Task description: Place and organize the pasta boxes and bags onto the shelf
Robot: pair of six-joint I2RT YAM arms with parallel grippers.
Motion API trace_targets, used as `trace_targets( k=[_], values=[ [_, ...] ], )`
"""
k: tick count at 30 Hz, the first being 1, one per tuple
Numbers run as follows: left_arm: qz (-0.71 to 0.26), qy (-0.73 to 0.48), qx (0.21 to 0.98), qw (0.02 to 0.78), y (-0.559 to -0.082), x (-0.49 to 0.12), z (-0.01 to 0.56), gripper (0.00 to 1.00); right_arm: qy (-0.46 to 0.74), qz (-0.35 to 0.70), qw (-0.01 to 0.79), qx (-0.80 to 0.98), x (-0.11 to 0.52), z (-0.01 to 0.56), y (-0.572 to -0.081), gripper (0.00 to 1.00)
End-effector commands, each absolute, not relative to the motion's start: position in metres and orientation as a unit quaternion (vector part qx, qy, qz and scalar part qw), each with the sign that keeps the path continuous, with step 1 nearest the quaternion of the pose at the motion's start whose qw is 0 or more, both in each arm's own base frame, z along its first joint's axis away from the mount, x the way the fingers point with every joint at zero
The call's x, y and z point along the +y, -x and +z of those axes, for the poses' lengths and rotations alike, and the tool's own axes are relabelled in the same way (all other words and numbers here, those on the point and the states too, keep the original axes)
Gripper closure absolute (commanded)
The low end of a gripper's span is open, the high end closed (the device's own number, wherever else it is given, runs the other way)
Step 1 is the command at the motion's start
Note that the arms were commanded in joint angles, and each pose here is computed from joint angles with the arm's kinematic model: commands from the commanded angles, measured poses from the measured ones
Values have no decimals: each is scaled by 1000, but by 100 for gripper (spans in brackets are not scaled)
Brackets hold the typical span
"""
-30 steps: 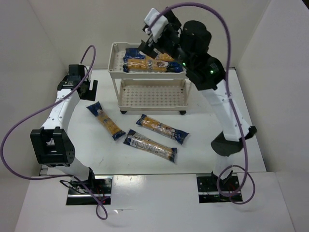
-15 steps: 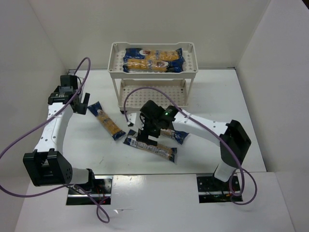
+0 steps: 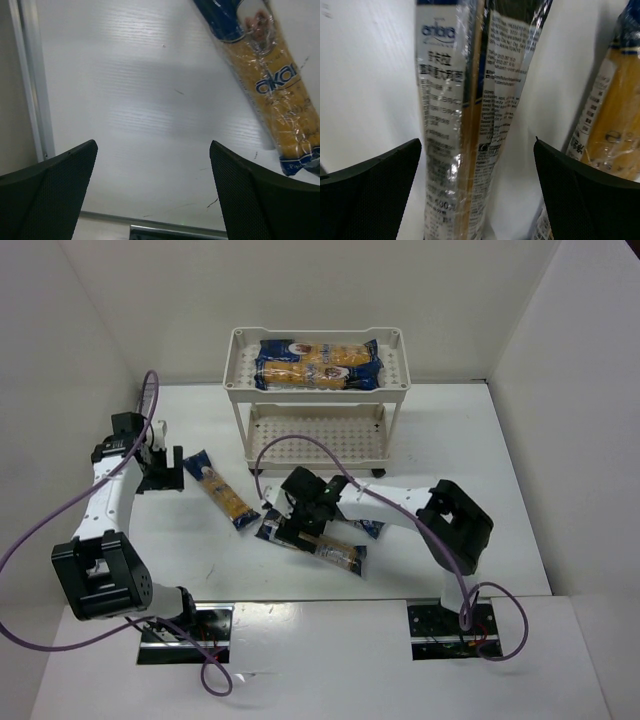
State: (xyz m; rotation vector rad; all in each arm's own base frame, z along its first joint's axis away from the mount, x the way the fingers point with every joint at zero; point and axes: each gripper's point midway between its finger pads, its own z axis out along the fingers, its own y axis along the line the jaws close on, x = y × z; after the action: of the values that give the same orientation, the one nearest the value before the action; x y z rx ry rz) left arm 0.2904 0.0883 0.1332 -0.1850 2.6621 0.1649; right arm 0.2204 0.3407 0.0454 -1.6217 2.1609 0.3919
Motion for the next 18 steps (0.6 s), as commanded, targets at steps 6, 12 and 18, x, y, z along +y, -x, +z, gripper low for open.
trace_targets(
  k=[6, 12, 18],
  values=[
    [-41, 83, 948, 305, -336, 61, 150, 0, 587, 71, 218, 776, 334, 6, -224, 5],
    [-64, 81, 945, 310, -344, 54, 142, 0, 620, 69, 206, 754, 346, -8, -195, 68],
    [-58, 82, 944, 315, -341, 56, 143, 0, 648, 20, 264, 714, 355, 24, -226, 100]
  ],
)
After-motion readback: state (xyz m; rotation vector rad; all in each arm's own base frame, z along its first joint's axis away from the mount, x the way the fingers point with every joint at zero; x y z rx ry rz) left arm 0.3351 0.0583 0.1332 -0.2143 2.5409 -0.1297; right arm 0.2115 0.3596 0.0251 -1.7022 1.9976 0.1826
